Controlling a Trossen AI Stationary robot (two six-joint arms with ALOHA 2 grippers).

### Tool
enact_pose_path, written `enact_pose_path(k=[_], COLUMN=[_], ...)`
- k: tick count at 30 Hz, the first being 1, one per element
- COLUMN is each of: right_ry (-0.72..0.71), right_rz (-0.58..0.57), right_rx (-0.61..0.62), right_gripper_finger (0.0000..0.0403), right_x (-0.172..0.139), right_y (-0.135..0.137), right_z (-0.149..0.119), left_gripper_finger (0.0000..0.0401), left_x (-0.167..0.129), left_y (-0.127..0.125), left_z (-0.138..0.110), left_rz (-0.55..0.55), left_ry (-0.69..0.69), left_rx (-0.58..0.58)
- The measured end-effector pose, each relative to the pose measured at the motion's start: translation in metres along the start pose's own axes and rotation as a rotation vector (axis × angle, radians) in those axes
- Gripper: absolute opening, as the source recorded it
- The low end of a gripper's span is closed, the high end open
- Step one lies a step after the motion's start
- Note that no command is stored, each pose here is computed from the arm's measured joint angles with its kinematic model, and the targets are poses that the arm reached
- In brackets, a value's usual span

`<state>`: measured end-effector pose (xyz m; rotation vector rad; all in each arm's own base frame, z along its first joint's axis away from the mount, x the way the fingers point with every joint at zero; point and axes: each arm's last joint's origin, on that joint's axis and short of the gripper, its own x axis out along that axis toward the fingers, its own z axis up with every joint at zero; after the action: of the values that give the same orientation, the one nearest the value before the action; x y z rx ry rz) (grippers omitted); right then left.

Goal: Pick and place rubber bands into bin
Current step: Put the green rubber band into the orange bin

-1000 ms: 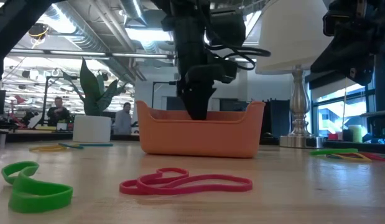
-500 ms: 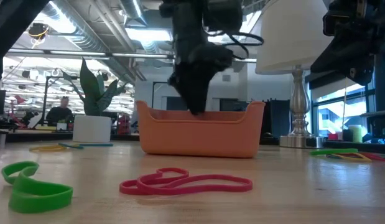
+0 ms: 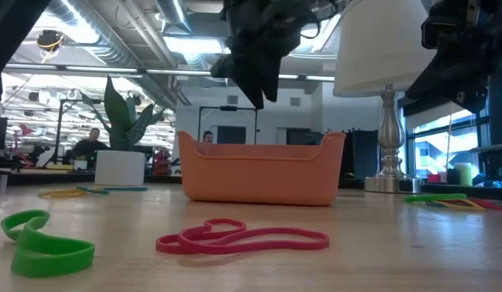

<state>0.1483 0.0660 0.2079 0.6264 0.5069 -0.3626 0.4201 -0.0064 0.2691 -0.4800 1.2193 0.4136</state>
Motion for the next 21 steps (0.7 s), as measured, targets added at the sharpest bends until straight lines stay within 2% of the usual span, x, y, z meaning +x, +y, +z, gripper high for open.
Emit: enact_pose_path(k=[5,13,18,21], right_ry=[0.005,0.013,0.042,0.05], right_rz=[-0.007,-0.01,0.018,0.03], right_rx=[-0.032,-0.031,-0.021,-0.012], right_gripper_finger=[0.0014,0.0014,0.001,0.0004], right_x=[0.001,0.001,0.001,0.001], right_y=[0.0,-0.001,0.001,0.002], right_z=[-0.001,-0.001,-0.002,-0.002], left_gripper_finger=[0.0136,0.0135,0.0136,0.0133], left_x=[-0.001,-0.002,-0.003,-0.004], left_y=[-0.016,-0.044,-0.047,-0.045], left_z=[-0.011,-0.035,-0.04,-0.046], left_rz=[0.0,0.003,0.084,0.126], left_ry=[-0.004,-0.018,-0.074,-0.03], left_rx=[-0.043,0.052,0.042,0.086])
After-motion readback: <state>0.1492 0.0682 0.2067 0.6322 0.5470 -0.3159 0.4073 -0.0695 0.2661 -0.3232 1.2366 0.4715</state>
